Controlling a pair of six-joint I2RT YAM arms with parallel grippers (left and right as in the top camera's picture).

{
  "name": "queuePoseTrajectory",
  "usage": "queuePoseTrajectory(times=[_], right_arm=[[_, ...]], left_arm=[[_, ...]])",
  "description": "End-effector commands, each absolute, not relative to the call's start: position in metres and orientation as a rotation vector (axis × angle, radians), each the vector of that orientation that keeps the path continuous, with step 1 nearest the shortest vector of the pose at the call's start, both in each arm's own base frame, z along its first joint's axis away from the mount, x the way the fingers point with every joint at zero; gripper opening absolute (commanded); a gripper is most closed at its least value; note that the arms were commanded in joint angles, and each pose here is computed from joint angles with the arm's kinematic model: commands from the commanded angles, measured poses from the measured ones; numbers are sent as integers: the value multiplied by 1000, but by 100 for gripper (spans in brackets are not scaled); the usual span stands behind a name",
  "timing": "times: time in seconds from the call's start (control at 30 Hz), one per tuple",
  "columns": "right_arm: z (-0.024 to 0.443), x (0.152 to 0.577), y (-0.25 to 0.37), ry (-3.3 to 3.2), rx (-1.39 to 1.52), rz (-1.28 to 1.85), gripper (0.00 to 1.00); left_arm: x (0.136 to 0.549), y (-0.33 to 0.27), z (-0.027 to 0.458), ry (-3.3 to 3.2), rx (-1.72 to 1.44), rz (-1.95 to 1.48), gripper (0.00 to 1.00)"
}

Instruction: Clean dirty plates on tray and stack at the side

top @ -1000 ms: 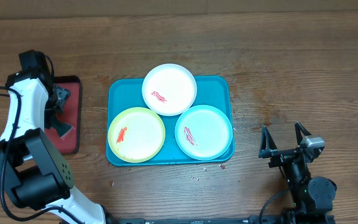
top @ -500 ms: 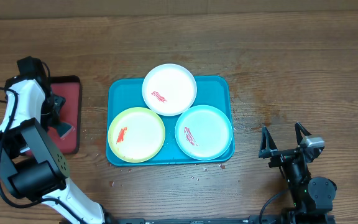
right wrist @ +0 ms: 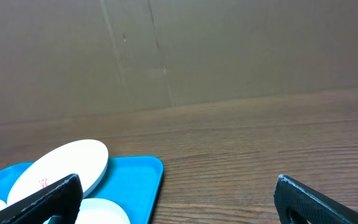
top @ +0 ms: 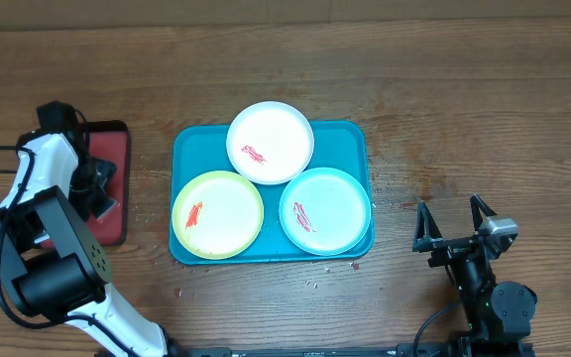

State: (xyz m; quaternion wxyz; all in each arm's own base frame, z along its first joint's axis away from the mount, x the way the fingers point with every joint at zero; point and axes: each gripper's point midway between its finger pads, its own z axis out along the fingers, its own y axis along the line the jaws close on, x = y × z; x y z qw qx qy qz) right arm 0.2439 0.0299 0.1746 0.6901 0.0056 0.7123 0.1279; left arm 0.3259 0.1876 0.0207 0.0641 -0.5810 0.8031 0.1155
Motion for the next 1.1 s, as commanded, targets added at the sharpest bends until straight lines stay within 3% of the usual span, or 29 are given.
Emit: queuePoseTrajectory(times=[0.0,0.2,0.23,0.3,0.43,0.47,0.5,0.53,0.63,0.97,1.03,1.07], right_arm=[[173,244,28,1589,17,275,100],[173,244,28,1589,17,275,100],[173,244,28,1589,17,275,100],[173,244,28,1589,17,275,100],[173,244,28,1589,17,275,100],[173,244,28,1589,17,275,100],[173,244,28,1589,17,275,100],[173,244,28,1589,17,275,100],[173,244,28,1589,17,275,100],[173,244,28,1589,17,275,100],[173,244,28,1589,17,275,100],[173,244,28,1589,17,275,100]], left_arm=[[318,180,8,2457,-1769,341,79],[304,172,-4,2496,-1788,340,68],[303,172,-4,2498,-1790,341,61],[302,172,-5,2504,-1790,344,36],[302,172,-5,2505,-1786,344,6],[303,172,-5,2500,-1784,342,4],[305,173,-5,2492,-1781,338,5],[309,174,-5,2480,-1775,332,20],[321,180,-4,2433,-1752,309,99],[335,205,4,2333,-1672,423,97],[335,208,6,2321,-1668,442,72],[334,209,6,2320,-1667,448,52]])
